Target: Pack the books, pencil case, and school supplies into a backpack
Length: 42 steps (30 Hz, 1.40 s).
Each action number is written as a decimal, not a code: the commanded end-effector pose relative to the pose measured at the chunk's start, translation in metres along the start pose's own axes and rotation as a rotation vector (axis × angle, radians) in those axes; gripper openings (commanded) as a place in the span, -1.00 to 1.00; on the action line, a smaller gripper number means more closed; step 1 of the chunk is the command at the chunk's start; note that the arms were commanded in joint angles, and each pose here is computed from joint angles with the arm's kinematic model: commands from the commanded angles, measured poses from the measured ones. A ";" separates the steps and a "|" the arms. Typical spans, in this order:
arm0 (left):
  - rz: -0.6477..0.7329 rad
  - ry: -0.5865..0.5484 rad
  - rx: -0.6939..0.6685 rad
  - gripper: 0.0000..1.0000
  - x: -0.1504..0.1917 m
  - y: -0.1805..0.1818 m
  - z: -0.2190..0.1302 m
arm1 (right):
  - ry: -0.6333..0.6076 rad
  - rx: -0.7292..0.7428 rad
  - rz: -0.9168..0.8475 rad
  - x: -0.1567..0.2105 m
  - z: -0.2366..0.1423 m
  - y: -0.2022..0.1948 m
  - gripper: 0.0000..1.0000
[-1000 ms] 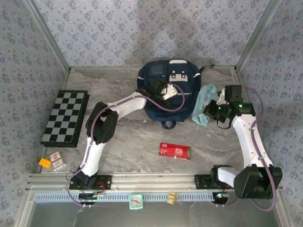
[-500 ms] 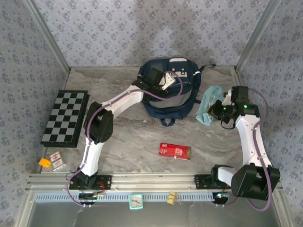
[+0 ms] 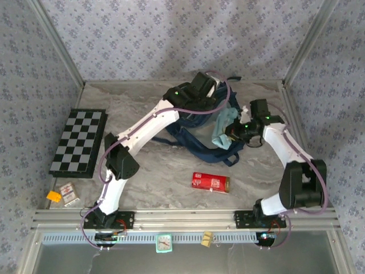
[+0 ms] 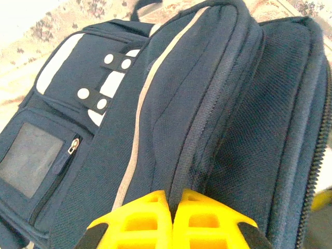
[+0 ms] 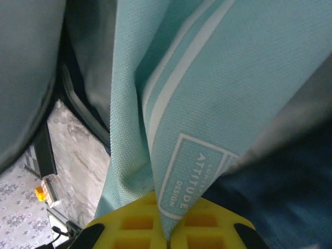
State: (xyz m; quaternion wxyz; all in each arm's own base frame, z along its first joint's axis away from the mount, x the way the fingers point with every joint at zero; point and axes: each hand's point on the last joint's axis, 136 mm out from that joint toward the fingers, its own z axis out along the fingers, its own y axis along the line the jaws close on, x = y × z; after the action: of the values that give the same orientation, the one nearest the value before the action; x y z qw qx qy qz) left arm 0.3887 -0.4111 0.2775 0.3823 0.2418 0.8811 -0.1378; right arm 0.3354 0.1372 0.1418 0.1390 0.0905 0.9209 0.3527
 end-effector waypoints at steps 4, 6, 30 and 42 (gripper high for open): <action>-0.166 -0.114 0.001 -1.00 -0.037 -0.005 -0.026 | -0.088 -0.161 -0.124 -0.061 0.051 0.040 -0.94; -0.166 -0.115 -0.018 -1.00 -0.036 -0.003 -0.027 | -0.090 -0.203 -0.193 -0.074 0.066 0.060 -0.93; -0.191 -0.088 -0.085 -1.00 -0.021 0.027 -0.021 | -0.102 -0.044 -0.136 -0.039 0.098 0.017 -0.68; -0.252 -0.070 -0.084 -1.00 -0.010 0.041 -0.013 | -0.197 -0.073 -0.205 -0.051 0.088 0.031 -0.53</action>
State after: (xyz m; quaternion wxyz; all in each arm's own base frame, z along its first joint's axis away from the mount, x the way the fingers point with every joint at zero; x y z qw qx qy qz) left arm 0.4041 -0.3866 0.2519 0.3659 0.1410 0.9109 -0.1287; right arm 0.4114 0.2208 0.0941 0.2351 0.0215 0.8969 0.3740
